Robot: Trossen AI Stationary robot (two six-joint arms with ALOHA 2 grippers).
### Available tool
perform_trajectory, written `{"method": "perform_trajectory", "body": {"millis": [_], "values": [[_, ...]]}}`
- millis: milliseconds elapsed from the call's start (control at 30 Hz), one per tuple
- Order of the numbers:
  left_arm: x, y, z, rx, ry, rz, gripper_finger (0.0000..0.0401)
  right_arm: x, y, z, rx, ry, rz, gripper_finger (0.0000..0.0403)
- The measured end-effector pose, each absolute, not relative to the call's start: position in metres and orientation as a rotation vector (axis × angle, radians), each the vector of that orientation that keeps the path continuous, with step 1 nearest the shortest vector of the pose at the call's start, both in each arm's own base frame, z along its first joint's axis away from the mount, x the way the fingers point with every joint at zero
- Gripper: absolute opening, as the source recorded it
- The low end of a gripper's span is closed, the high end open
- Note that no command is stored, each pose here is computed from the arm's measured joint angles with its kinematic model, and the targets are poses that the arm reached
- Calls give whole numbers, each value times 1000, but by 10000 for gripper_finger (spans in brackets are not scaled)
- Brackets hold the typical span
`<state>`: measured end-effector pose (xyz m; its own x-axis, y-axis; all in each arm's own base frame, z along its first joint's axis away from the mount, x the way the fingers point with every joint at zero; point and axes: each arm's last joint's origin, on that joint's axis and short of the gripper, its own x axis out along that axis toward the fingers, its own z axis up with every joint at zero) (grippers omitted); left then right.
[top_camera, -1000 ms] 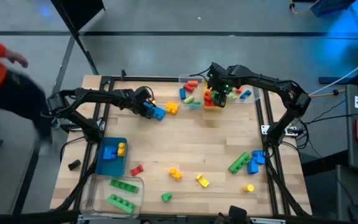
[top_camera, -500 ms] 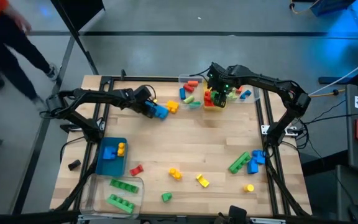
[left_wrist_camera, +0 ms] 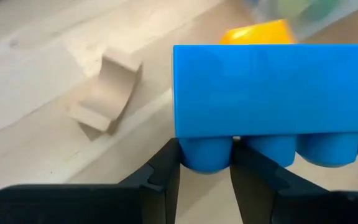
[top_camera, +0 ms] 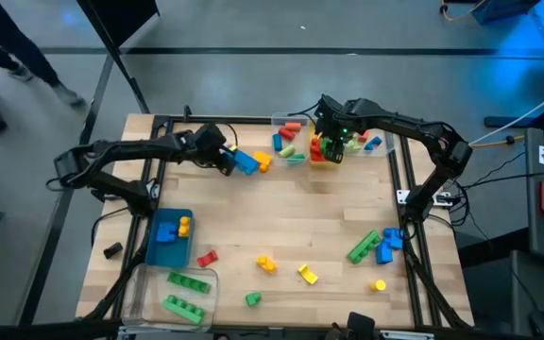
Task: Sort blocks by size
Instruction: Put the blue 4 stud game piece into the bottom transparent bin
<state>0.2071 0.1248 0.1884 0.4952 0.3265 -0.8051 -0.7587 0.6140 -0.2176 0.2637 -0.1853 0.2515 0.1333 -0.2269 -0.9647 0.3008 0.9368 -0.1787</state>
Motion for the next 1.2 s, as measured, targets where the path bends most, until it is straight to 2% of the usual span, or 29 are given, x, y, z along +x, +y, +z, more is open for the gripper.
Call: {"method": "perform_trajectory", "body": {"millis": [200, 400, 600, 767, 933, 1200], "values": [[196, 102, 217, -601, 750, 538, 101, 264, -185, 252, 65, 1385, -384, 207], [184, 62, 233, -616, 800, 275, 108, 262, -184, 251, 96, 1398, -369, 207], [182, 25, 242, -643, 831, 70, 104, 262, -180, 251, 241, 1359, -328, 207], [182, -4, 243, -610, 875, -63, 109, 266, -174, 251, 465, 1277, -270, 207], [179, -32, 244, -588, 934, -214, 106, 280, -155, 252, 562, 1237, -206, 207], [166, -74, 244, -566, 1045, -448, 109, 316, -104, 256, 539, 1153, -132, 207]]}}
